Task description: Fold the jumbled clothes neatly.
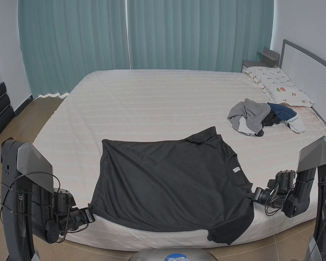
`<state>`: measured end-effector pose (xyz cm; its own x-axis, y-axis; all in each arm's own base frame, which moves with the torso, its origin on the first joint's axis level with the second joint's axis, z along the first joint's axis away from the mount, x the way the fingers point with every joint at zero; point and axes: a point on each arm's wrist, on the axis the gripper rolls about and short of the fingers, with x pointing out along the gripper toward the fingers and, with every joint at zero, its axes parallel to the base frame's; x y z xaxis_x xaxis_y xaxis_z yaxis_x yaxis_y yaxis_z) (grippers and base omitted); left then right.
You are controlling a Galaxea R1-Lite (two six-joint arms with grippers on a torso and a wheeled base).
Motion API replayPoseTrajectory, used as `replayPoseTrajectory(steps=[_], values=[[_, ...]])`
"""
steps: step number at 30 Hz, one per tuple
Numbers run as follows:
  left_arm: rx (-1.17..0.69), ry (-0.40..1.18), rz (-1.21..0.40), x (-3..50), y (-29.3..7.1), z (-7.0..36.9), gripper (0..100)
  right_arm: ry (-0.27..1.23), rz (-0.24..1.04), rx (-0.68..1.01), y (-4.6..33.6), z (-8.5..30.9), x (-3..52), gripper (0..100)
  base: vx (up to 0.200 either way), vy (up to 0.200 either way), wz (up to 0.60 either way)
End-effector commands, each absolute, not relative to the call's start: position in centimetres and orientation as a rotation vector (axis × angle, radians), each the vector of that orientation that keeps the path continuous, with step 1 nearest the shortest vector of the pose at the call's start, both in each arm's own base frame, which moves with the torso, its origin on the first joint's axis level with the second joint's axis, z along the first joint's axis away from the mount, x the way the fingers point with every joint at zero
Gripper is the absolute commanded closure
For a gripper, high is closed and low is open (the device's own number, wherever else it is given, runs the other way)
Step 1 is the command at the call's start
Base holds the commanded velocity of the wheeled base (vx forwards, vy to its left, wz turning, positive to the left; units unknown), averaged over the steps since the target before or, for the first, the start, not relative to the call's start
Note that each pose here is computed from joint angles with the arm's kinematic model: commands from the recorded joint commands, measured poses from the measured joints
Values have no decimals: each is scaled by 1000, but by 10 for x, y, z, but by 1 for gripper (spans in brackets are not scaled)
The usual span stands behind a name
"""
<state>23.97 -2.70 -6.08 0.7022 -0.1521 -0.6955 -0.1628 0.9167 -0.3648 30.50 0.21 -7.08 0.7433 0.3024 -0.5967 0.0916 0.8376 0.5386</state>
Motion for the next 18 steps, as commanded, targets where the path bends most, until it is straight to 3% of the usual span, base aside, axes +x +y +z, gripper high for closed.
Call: replayPoseTrajectory(steps=[1,12,18], values=[[-424,779,7,242,-26,-59,100,700,113,612,-1,-66,311,100,0,0,0],[-426,779,13,242,-25,-60,100,551,146,631,-1,-37,340,100,0,0,0],[-425,787,5,241,-26,-61,100,535,160,617,2,-44,353,100,0,0,0]])
